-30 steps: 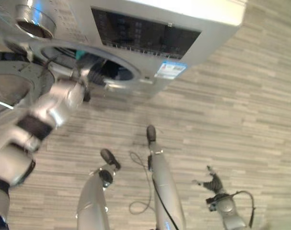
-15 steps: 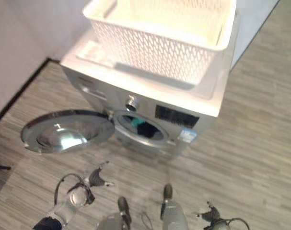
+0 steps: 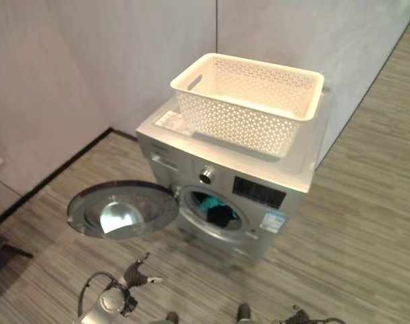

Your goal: Grab the laundry basket,head to the washer,open it,put in the laundry and shut it.

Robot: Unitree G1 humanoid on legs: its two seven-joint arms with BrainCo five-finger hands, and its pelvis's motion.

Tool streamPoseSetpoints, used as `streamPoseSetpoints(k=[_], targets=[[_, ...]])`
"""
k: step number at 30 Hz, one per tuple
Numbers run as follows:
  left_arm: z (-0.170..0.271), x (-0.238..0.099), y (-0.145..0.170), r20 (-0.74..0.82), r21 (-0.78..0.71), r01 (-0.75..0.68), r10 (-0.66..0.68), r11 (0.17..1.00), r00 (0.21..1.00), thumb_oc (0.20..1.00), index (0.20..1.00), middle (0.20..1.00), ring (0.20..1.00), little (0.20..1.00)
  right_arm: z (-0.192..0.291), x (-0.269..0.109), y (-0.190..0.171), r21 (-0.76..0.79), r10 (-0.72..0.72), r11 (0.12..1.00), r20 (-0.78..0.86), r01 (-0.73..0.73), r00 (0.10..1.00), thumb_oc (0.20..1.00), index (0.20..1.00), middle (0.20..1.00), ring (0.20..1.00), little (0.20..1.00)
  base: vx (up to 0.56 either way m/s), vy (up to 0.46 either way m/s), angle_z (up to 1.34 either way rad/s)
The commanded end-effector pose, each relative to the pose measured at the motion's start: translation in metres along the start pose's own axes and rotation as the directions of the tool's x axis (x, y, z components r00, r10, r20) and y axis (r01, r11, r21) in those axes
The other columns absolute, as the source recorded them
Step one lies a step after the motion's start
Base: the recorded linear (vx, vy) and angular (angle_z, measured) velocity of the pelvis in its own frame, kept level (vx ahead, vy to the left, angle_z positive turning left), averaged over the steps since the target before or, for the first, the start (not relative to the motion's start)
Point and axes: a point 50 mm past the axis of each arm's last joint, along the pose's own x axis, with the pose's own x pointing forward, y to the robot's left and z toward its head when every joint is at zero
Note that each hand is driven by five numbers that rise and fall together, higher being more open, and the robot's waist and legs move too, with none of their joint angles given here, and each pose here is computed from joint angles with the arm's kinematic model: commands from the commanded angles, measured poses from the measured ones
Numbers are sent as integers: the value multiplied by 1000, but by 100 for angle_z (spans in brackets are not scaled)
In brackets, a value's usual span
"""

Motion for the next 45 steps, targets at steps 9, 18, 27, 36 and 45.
streamPoseSetpoints(k=[9, 18, 27, 36, 45], targets=[[32, 2, 39, 181, 26, -124, 117, 992, 976, 1000, 1000, 1000, 1000, 1000, 10, 3, -13, 98, -40, 994, -15, 41, 999, 1000, 1000, 1000, 1000, 1000, -41, 525, -59], [-9, -15, 58, 20, -123, -304, 309, 945, 951, 1000, 1000, 1000, 1000, 1000, 3, 1, 8, 61, 32, 998, -23, -31, 999, 1000, 1000, 1000, 1000, 1000, -37, 54, -77], [-34, -40, 144, -96, -131, -694, 687, 708, 720, 1000, 1000, 1000, 1000, 1000, -11, -6, 34, 0, 117, 993, -33, -117, 993, 1000, 1000, 1000, 1000, 1000, 26, -71, 5], [53, -96, 356, 51, 93, -944, 945, 317, 322, 1000, 1000, 1000, 1000, 1000, 22, -2, 18, -190, 119, 977, 110, -97, 987, 1000, 1000, 1000, 1000, 1000, -123, -36, 14], [163, -132, 419, 121, 63, -953, 945, 298, 303, 1000, 1000, 1000, 1000, 1000, 102, -7, -22, -158, 25, 987, 395, 41, 918, 1000, 1000, 1000, 1000, 1000, -53, 2, 16]])
